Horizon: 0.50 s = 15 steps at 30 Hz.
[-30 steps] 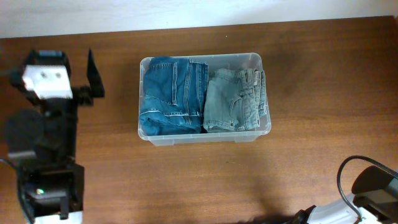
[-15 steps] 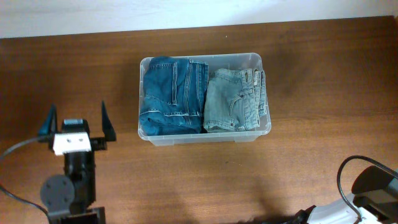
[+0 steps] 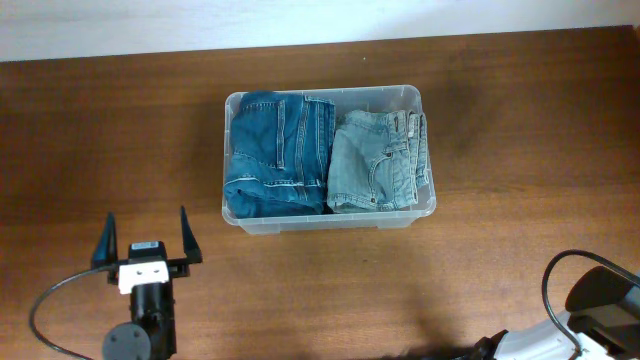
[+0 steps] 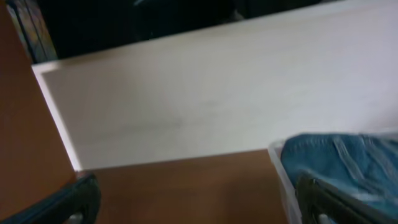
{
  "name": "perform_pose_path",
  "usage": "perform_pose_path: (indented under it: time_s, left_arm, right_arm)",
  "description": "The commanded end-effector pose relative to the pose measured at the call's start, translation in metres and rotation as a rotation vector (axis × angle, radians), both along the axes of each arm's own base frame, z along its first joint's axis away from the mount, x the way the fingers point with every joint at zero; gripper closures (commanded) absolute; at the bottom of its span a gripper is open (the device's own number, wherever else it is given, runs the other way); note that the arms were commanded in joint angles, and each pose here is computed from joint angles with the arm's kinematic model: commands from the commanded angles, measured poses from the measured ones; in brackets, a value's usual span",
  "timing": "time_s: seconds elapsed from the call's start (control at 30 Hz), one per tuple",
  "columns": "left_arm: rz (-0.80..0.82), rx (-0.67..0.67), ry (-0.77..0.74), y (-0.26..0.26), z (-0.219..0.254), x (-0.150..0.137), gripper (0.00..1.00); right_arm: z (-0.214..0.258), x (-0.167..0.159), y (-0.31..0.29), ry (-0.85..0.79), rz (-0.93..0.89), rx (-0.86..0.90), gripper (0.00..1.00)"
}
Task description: Pack container
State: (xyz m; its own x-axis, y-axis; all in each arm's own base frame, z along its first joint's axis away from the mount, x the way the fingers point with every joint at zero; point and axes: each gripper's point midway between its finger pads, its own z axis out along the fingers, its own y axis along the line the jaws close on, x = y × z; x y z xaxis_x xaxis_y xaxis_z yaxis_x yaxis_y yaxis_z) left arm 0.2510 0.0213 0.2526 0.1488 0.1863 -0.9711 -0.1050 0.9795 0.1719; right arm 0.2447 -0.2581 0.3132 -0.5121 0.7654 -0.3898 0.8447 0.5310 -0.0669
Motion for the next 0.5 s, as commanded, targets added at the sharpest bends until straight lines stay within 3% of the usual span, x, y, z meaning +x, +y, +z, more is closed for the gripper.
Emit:
perform_pose_path:
  time_s: [0.0, 0.47]
  left_arm:
    - [0.018, -0.001, 0.014, 0.003, -0.019, -0.001, 0.0]
    - [0.023, -0.015, 0.149, 0.004, -0.071, -0.006, 0.0]
  right_arm:
    - [0.005, -0.006, 0.001, 0.001, -0.006, -0.015, 0.02]
    - [0.005, -0.006, 0.001, 0.001, -0.006, -0.015, 0.02]
